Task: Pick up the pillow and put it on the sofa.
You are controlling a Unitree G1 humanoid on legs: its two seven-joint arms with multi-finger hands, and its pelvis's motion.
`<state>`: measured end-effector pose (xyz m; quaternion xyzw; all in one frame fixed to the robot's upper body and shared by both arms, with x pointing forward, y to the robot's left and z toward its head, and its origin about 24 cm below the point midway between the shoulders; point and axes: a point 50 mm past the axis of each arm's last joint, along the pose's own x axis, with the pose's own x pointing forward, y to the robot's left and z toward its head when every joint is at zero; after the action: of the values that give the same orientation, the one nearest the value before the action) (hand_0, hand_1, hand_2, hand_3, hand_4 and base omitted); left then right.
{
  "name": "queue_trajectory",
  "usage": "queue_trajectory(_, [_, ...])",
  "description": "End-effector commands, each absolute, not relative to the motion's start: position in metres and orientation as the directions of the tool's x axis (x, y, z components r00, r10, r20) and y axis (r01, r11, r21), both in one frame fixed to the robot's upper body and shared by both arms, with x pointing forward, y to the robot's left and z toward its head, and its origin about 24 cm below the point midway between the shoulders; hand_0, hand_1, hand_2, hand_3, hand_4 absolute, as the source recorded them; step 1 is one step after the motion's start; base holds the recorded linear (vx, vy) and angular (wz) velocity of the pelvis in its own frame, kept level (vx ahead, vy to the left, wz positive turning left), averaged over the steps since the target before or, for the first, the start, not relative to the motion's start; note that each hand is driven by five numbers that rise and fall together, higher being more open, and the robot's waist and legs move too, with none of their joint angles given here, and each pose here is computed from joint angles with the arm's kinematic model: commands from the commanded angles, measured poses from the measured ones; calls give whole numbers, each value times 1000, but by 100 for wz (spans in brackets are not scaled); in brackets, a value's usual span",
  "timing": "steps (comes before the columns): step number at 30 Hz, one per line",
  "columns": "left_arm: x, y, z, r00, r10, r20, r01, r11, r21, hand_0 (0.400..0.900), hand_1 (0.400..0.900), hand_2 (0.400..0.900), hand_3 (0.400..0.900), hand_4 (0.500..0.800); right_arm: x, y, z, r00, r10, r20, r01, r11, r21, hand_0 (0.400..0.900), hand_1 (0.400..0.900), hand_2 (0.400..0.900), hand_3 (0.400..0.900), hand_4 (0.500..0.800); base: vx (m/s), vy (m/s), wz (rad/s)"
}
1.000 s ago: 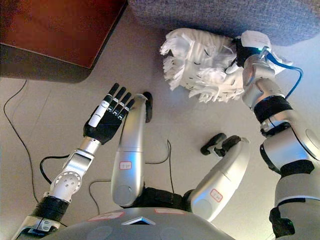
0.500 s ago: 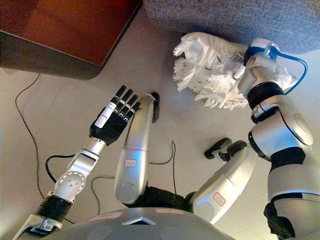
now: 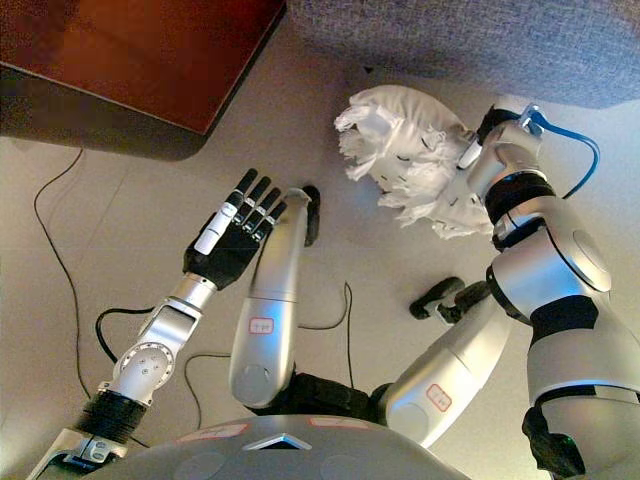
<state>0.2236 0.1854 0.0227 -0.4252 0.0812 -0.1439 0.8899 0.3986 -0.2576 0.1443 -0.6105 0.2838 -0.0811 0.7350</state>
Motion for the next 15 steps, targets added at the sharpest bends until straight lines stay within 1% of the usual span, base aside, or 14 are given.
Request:
queue_trajectory(1, [223, 159, 39, 910, -407, 76, 299, 518, -801, 900, 900, 900, 900, 800, 395, -292, 183, 811, -559, -171, -54, 220, -974, 400, 400, 400, 400, 500, 0, 0, 0])
queue_trajectory(3, [223, 161, 38, 913, -401, 75, 294, 520, -802, 900, 900, 900, 900, 800, 396, -291, 184, 826, -540, -163, -33, 241, -970, 400, 400, 400, 400, 500, 0, 0, 0])
queue_trajectory(8, [224, 164, 38, 928, -367, 66, 268, 534, -802, 900, 900, 900, 900, 800, 404, -276, 194, 896, -438, -77, 67, 305, -950, 400, 400, 400, 400, 500, -10, 35, -7])
queue_trajectory(12, [224, 176, 38, 957, -287, 35, 208, 597, -775, 900, 900, 900, 900, 800, 405, -261, 210, 940, -340, 29, 155, 350, -924, 400, 400, 400, 400, 500, 4, 21, -14])
queue_trajectory(15, [224, 185, 40, 973, -230, 27, 172, 639, -750, 900, 900, 900, 900, 800, 398, -250, 222, 961, -255, 110, 203, 376, -904, 400, 400, 400, 400, 500, 16, 31, -19])
